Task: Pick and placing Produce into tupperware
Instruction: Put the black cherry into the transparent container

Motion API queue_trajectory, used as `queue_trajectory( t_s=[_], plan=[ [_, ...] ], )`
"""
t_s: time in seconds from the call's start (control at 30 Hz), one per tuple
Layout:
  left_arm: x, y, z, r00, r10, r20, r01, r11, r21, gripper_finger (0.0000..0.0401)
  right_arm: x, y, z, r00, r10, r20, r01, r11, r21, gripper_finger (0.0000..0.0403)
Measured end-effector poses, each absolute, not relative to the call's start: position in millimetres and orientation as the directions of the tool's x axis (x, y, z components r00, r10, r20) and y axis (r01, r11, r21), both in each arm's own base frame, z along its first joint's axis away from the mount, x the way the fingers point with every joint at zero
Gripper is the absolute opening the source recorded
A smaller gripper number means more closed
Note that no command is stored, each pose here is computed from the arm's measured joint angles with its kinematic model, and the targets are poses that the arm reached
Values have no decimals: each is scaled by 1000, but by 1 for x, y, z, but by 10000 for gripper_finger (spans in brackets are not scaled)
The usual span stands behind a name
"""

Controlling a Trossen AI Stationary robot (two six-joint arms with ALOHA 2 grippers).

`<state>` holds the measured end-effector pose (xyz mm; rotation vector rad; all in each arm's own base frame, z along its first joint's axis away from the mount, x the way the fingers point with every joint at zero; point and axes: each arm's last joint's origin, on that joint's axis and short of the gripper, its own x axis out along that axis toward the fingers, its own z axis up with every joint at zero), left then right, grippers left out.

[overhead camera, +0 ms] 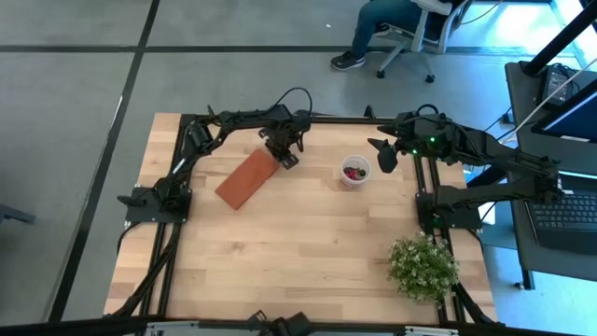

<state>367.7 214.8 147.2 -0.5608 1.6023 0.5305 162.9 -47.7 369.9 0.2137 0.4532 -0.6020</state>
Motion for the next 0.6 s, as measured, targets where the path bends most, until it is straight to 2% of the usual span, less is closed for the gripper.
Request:
queue_trajectory(
  t_s=[0.23,0.43,0.5,0.6],
  plan=[
    [389,220,191,166,-156,-974,-552,803,-223,116,163,-48,370,730,-496,-470,588,806,63,240],
    [411,220,227,462,-325,-825,-316,809,-495,110,163,-48,370,730,-496,-470,588,806,63,240],
    [423,216,239,550,-346,-760,-212,823,-528,109,163,-48,370,730,-496,-470,588,806,63,240],
    [443,202,254,635,-317,-704,-104,868,-485,114,163,-48,370,730,-496,-470,588,806,63,240]
  ],
)
